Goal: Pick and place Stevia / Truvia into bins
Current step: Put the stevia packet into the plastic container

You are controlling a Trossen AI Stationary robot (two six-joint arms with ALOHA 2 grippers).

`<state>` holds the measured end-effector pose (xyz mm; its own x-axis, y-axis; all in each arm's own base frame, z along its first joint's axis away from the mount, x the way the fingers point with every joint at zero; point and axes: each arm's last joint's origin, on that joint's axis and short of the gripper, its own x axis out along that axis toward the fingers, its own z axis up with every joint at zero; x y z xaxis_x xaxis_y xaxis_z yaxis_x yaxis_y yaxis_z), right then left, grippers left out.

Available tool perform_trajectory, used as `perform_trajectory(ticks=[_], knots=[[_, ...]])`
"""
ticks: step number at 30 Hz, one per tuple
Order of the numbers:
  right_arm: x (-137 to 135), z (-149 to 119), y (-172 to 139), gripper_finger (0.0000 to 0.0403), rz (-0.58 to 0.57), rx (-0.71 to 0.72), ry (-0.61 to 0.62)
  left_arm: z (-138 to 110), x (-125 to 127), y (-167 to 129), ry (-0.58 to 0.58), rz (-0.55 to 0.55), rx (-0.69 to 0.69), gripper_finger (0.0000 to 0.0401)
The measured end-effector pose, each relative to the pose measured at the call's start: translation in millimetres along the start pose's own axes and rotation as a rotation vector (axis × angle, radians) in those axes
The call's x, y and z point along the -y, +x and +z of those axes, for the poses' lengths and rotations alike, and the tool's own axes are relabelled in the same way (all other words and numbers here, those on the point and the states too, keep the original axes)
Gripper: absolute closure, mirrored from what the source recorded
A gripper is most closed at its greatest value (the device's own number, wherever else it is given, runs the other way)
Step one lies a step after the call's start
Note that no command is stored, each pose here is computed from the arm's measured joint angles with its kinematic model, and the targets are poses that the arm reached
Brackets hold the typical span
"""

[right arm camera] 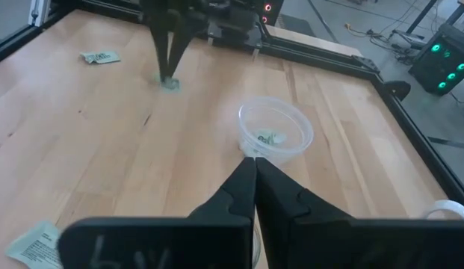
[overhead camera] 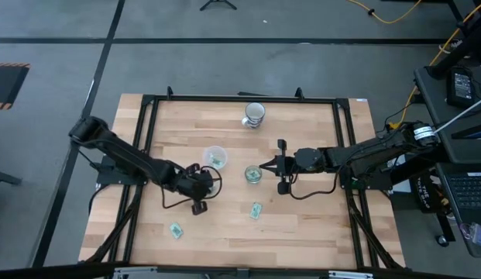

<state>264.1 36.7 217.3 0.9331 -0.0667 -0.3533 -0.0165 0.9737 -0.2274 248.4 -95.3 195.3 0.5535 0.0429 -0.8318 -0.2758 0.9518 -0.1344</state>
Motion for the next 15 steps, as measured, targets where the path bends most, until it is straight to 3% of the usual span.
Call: perform_trajectory(ticks=[8, 15], knots=[[0, 0, 0, 0.0389, 0.000, 0.000, 0.000, 7, -4, -25, 0.132, -0.033, 0.089, 0.0397], [0, 0, 0, 0.0389, 0.000, 0.000, 0.000, 3, -9, -28, 0.177, -0.063, 0.176, 0.0397]])
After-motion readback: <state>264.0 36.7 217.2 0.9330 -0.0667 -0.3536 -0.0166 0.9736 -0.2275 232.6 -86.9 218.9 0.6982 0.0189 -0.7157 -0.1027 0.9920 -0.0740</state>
